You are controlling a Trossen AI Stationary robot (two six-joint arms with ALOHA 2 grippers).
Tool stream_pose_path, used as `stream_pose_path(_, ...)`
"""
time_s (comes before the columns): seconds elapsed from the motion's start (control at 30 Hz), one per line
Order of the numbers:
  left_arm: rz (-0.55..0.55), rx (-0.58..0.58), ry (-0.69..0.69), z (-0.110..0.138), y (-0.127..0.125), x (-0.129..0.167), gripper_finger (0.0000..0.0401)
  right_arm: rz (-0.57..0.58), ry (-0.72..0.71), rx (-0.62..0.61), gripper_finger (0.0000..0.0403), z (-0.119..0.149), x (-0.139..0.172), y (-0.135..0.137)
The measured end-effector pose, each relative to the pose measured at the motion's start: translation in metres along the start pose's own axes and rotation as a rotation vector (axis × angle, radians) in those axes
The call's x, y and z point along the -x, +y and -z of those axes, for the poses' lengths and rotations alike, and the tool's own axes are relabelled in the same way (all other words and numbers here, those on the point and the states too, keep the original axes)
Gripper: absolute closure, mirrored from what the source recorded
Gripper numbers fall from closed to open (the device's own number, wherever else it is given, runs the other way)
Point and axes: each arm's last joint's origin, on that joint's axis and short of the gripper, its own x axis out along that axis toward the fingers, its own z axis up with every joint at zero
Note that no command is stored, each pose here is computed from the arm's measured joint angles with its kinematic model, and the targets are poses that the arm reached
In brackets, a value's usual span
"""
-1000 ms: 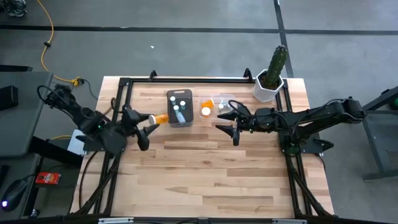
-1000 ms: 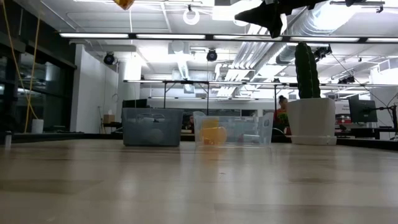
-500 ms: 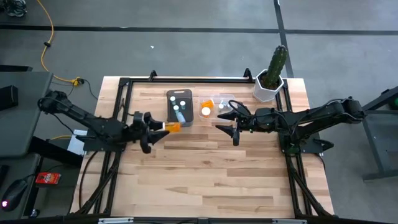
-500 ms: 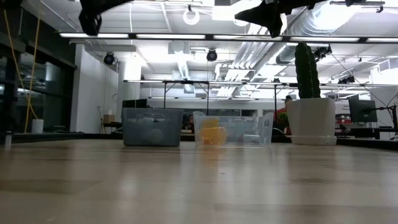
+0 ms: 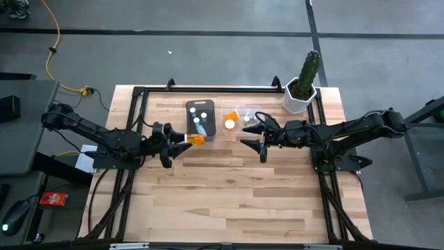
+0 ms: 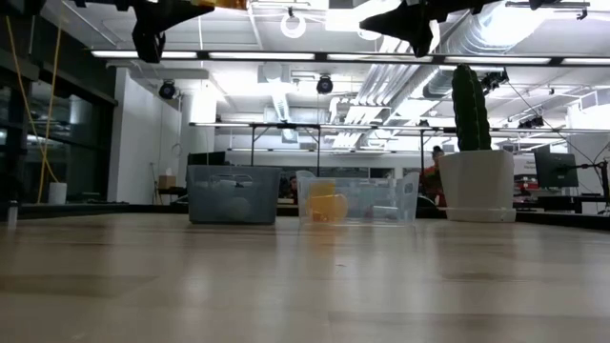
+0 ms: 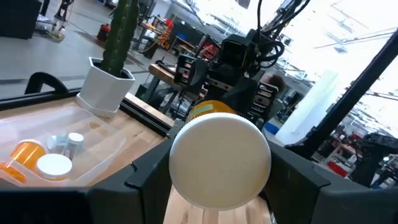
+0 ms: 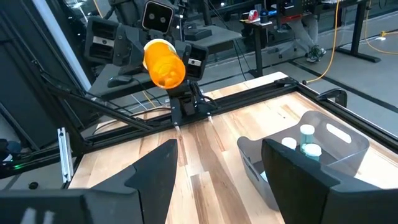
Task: Pick and place medicine bottles into bin by pill shape (circle, oval)
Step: Put the orange capsule bottle into the transparent bin
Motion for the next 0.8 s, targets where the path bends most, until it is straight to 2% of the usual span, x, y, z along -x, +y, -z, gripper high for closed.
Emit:
stream_pose_path(0.1,-0.060,0.002,0.004,-0.002,0.004,-0.005,0.0199,-0.009,-0.036,-0.009,0.0176,-0.004,0.000,0.001)
stream_pose_path(0.23,-0.176,-0.082,0.072,-0.016,0.009,-0.025,0.0199,-0.031,-0.119,-0.030,0.0176,-0.012,0.001,0.003)
stream_pose_path(0.33,-0.229,-0.143,0.158,-0.031,0.017,-0.050,0.0199,-0.044,-0.177,-0.026,0.0176,-0.017,0.002,0.004)
stream_pose_path(0.5,-0.229,-0.223,0.331,-0.047,0.036,-0.104,0.0199,-0.054,-0.233,-0.005,0.0176,-0.023,0.003,0.005)
stream_pose_path(0.67,-0.217,-0.327,0.493,-0.042,0.054,-0.164,0.0199,-0.056,-0.244,-0.008,0.0176,-0.024,0.003,0.005)
stream_pose_path(0.8,-0.258,-0.408,0.627,-0.025,0.070,-0.204,0.0199,-0.056,-0.242,-0.008,0.0176,-0.024,0.003,0.005)
